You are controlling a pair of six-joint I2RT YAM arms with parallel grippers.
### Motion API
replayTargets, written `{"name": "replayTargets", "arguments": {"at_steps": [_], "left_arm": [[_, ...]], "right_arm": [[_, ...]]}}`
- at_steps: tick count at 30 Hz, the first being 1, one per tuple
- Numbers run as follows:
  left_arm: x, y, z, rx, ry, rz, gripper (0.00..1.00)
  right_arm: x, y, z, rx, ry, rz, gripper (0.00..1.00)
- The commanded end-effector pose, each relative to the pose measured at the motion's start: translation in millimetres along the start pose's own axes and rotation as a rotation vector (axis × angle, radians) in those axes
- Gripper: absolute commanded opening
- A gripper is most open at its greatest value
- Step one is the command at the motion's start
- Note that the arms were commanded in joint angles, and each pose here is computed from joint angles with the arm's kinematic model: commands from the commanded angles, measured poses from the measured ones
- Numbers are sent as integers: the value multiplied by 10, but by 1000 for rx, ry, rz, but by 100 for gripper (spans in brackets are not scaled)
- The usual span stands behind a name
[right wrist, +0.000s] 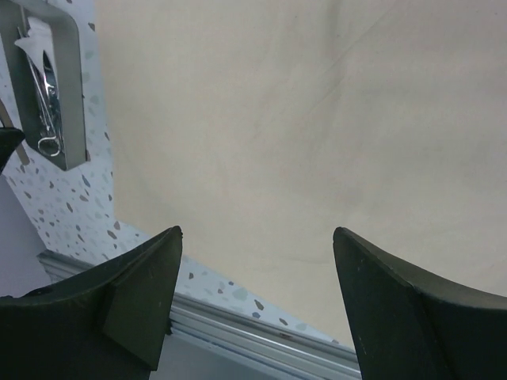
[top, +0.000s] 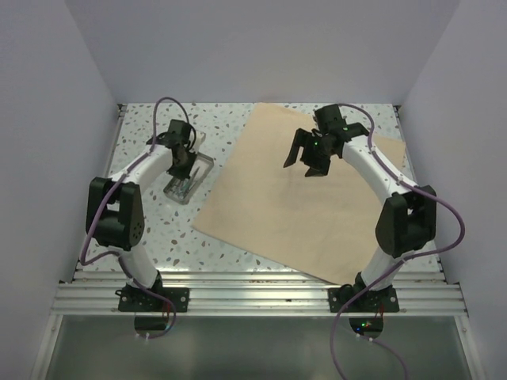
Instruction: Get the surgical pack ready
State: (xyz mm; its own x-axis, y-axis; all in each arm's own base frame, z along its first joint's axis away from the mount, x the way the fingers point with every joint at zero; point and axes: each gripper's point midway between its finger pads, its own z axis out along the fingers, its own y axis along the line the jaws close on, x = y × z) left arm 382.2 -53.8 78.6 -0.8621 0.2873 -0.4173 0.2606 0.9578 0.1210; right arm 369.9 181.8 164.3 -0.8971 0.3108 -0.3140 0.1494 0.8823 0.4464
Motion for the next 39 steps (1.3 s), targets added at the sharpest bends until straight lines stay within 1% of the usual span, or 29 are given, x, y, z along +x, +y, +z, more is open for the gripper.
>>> {"name": "replayTargets", "arguments": {"at_steps": [1, 4, 5, 7, 9, 12, 13, 15, 16, 20, 21, 25, 28, 32, 36, 39], "left_arm": [[73, 162, 106, -78, 59, 155, 0], [27, 160, 153, -72, 56, 172, 0], [39, 155, 174, -69, 63, 176, 9], [61, 148, 230, -64, 87, 179, 16], [48, 169, 264, -78, 100, 168, 18], [-36, 232, 263, -112, 101, 158, 24], [-51, 251, 251, -123, 103, 154, 28], [-156, 321, 200, -164, 80, 137, 33], [-199, 336, 183, -172, 67, 130, 39], [-359, 396, 151, -203, 28, 104, 47], [-332, 401, 206, -201, 46, 105, 48], [-332, 382, 352, -162, 63, 99, 49], [-378, 405, 438, -153, 55, 74, 49], [-392, 501, 551, -144, 53, 31, 45], [-435, 530, 576, -122, 30, 2, 43], [-395, 539, 608, -112, 45, -2, 41]], "right_arm": [[41, 178, -202, -89, -14, -19, 80], [46, 196, -226, -99, -16, -21, 80], [48, 202, -232, -103, -15, -21, 80], [38, 218, -239, -109, -18, -23, 80], [30, 222, -242, -111, -18, -24, 80], [27, 231, -241, -111, -16, -28, 80], [30, 234, -240, -113, -14, -29, 80], [22, 235, -226, -114, -11, -27, 81], [25, 243, -222, -115, -8, -27, 81], [3, 268, -212, -120, -6, -27, 81], [7, 271, -198, -122, 0, -26, 81], [8, 263, -171, -117, 6, -24, 81], [7, 260, -166, -114, 8, -24, 81], [15, 237, -152, -105, 10, -24, 81], [36, 207, -138, -96, 15, -25, 81], [30, 205, -134, -94, 13, -24, 81]]}}
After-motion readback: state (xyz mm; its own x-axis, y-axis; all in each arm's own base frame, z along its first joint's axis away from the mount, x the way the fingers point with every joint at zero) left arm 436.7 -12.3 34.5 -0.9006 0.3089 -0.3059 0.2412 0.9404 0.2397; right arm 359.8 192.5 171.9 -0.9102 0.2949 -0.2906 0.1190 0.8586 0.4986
